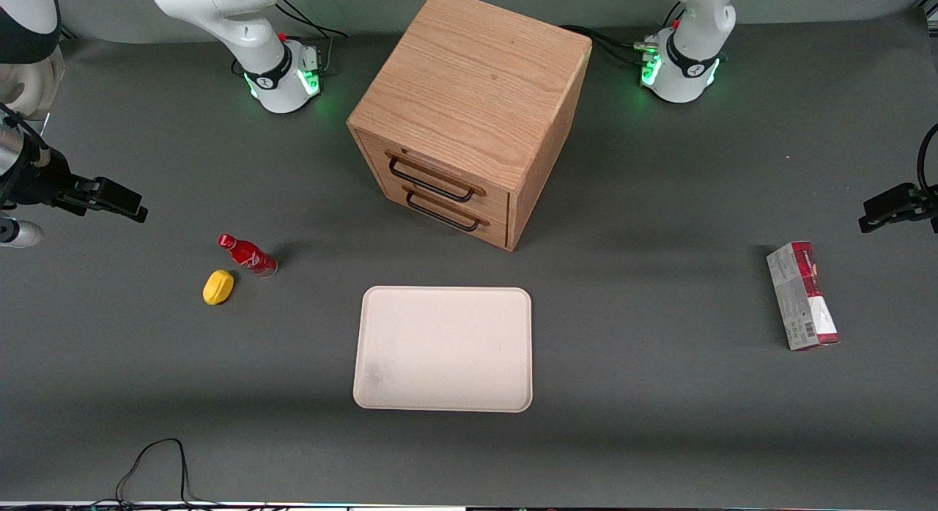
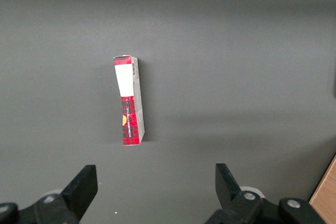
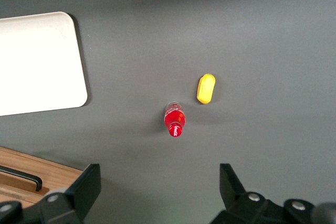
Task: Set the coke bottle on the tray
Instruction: 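Move the open right gripper toward the red Coca-Cola bottle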
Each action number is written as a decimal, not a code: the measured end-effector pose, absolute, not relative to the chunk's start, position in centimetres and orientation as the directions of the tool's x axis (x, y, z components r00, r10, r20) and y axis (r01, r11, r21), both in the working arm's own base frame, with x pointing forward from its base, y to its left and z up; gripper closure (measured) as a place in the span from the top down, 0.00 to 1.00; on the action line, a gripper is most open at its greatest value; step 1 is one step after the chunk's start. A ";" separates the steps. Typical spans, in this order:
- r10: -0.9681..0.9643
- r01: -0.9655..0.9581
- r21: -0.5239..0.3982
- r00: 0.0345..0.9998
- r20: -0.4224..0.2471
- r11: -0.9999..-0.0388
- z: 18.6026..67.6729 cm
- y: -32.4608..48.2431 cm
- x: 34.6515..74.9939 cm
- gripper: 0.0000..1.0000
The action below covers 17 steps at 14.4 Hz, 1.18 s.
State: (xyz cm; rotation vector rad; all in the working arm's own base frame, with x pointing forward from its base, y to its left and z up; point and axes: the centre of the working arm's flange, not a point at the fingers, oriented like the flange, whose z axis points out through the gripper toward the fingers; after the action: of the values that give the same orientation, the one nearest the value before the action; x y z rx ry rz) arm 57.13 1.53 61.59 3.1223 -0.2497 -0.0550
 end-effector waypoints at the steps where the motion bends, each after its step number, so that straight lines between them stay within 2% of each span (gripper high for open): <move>1: -0.159 -0.158 0.011 0.987 -0.034 -0.987 61.6 1.5 57.1 1.00; 6: -0.158 -0.158 0.013 0.986 -0.054 -0.987 60.8 1.6 57.3 1.00; 10: -0.154 -0.151 0.030 0.978 -0.144 -0.988 54.8 1.7 57.6 1.00; 14: -0.109 -0.108 0.016 0.987 -0.119 -0.994 47.2 1.5 56.3 1.00; 17: -0.088 -0.088 0.003 0.994 -0.067 -0.996 41.8 1.5 54.2 1.00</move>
State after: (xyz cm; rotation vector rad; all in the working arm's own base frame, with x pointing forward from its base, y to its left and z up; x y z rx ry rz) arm 54.25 1.46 41.81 3.1364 -0.1384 -0.1052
